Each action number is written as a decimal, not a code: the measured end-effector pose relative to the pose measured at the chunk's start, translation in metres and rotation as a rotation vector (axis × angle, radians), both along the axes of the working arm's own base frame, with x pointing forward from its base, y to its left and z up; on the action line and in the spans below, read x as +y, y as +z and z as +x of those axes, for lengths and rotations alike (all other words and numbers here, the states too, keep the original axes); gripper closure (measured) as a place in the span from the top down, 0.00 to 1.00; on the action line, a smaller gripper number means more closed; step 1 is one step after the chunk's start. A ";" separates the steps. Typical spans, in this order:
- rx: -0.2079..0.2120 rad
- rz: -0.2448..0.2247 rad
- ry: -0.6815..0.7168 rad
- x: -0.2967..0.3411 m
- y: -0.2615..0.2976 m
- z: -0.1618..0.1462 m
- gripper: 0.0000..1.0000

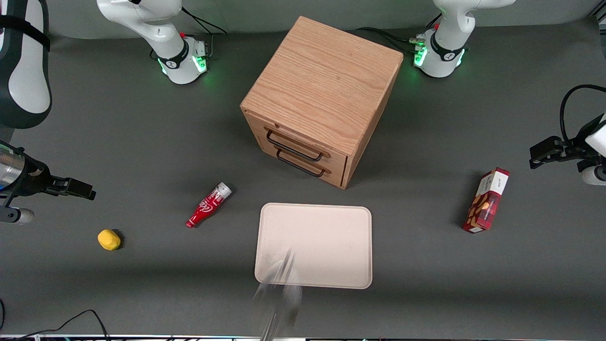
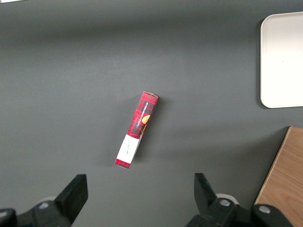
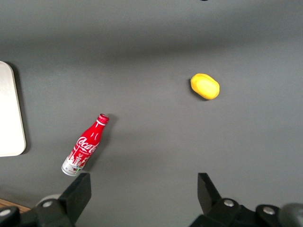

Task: Open upper drawer
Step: 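Move the right gripper from rest toward the wooden cabinet's drawers, then hook the right gripper onto the upper drawer's black handle, then pull the upper drawer outward from the cabinet with the right gripper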

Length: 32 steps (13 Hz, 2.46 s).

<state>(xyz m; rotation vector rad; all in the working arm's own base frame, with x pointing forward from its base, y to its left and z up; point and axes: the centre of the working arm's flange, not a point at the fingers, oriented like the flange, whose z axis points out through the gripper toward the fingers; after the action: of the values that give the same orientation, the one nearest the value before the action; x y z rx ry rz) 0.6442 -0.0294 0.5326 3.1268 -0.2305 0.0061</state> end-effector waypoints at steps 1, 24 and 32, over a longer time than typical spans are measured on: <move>0.001 -0.001 -0.001 -0.001 -0.001 0.000 1.00; 0.079 0.132 0.915 0.380 -0.009 -0.074 1.00; 0.025 0.288 1.106 0.448 -0.088 -0.067 1.00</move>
<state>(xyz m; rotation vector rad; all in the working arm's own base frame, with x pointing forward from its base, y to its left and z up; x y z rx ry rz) 0.5776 0.4185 0.4447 3.0187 1.5826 -0.0633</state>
